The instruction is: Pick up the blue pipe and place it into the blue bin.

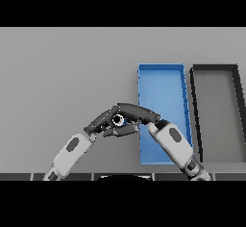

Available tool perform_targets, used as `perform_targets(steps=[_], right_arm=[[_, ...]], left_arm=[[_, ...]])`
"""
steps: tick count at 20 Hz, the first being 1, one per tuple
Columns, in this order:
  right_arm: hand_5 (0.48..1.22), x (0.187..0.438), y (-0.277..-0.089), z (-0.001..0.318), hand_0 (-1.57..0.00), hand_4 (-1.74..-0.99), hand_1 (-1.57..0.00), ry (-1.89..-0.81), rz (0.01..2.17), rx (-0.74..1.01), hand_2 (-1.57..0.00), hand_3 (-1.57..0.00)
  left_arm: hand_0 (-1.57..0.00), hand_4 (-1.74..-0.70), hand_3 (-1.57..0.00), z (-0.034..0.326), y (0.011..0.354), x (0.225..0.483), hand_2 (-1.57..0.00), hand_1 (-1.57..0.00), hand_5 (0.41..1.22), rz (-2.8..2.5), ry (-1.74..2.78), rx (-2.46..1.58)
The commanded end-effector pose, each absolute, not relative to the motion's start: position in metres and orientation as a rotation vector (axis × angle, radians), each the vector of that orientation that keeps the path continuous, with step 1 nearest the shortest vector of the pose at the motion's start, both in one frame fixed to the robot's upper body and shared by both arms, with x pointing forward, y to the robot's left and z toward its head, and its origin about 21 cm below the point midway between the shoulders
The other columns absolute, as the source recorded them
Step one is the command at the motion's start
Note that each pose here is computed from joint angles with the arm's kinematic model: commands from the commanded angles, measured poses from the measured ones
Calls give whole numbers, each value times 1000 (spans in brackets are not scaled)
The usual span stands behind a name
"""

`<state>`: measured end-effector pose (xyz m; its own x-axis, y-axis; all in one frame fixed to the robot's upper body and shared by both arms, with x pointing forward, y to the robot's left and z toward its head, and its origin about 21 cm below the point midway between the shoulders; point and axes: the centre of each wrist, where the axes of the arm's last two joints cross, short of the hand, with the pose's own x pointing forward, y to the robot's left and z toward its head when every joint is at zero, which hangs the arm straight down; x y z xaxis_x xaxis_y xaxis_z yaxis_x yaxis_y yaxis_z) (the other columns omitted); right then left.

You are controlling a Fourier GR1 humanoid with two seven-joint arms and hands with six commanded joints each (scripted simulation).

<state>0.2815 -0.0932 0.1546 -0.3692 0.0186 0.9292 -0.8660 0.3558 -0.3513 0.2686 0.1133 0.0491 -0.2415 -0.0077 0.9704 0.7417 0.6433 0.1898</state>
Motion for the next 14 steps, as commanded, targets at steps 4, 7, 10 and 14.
perform_targets(steps=[4, 7, 10, 14], right_arm=[[1187, 281, -95, 154, -1547, -1487, -1546, -1642, 1121, 797, -1548, -1537], [1204, 279, -96, 154, -1559, -1491, -1558, -1632, 1138, 782, -1559, -1554], [1212, 278, -92, 159, -1565, -1494, -1565, -1648, 1148, 799, -1565, -1562], [1217, 277, -89, 158, -1568, -1496, -1568, -1676, 1150, 799, -1568, -1567]], left_arm=[[-925, -1415, -853, 49, 115, 270, -781, -866, 1221, -916, -1691, -548], [-473, -1143, -436, 48, 119, 270, -399, -443, 1187, -1030, -1673, -525], [-242, -999, -223, 47, 122, 272, -204, -226, 930, -1042, -1678, -494], [-98, -898, -91, 43, 126, 273, -83, -92, 697, -1048, -1630, -427]])
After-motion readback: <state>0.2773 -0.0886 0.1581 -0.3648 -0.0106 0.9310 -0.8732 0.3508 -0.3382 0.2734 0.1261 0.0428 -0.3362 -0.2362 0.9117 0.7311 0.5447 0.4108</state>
